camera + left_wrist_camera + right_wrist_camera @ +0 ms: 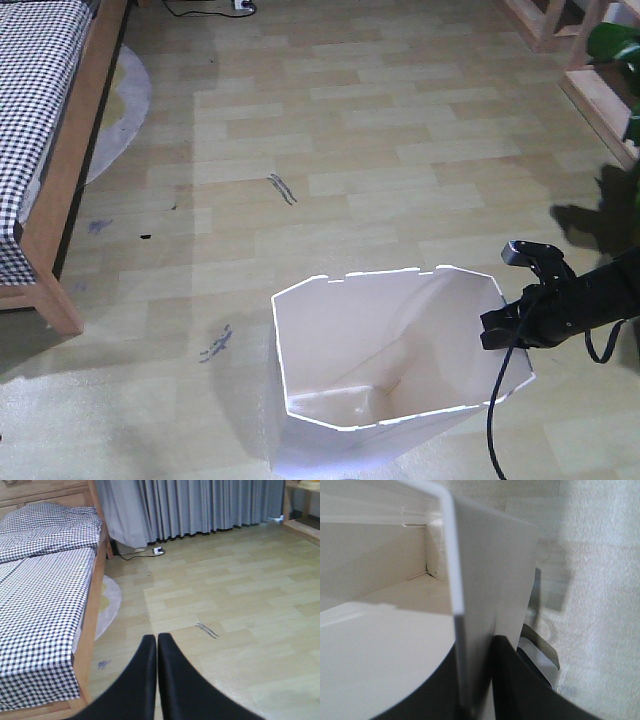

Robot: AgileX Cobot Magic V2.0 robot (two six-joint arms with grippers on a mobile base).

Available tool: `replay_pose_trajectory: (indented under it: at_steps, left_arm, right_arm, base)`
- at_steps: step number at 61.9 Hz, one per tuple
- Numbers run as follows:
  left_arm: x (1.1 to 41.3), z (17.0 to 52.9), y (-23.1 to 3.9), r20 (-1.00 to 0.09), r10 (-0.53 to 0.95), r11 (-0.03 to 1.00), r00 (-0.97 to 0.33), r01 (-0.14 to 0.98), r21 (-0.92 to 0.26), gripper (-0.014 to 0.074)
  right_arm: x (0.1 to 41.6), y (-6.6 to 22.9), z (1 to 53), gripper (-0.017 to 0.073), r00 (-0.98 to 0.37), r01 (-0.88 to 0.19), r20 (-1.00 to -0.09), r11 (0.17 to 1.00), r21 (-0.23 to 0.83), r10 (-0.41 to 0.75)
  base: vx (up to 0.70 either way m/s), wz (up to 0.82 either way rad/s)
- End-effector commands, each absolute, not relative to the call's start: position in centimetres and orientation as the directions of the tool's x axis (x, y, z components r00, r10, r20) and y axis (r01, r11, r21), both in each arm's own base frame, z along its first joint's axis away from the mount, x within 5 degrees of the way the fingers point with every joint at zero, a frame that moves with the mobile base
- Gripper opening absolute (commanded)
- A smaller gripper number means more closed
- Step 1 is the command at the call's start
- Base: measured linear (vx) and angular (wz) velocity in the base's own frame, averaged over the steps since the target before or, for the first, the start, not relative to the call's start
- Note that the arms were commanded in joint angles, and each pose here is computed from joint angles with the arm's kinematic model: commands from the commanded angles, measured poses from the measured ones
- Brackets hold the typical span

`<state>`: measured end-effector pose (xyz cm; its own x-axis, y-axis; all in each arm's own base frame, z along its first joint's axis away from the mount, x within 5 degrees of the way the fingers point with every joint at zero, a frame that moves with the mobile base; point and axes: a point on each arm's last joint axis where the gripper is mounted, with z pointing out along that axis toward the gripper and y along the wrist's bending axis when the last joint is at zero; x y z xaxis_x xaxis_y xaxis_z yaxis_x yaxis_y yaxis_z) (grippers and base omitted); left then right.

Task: Move trash bin to bedside with robot
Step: 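Drag the bin with the right gripper across the floor toward the bed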

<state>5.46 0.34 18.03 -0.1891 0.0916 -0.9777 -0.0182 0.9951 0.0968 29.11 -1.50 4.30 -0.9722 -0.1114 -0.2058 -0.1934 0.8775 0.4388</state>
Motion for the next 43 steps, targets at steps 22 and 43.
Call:
replay_pose_trajectory:
  at_steps: [22, 43]
  left_arm:
    - [5.58, 17.79, 0.2, -0.988, 0.083, 0.996, -0.134, -0.008, 0.084, -0.0006]
    - [5.58, 17.79, 0.2, -0.988, 0.083, 0.996, -0.134, -0.008, 0.084, -0.0006]
  right_arm:
    - [29.65, -0.3, 7.39, -0.0006, -0.967, -0.192, -0.249, 0.789, 0.583, -0.052]
    - [29.65, -0.3, 7.39, -0.0006, -0.967, -0.192, -0.249, 0.789, 0.583, -0.052]
  base:
    - [0.33, 0.21]
    - [0.33, 0.2]
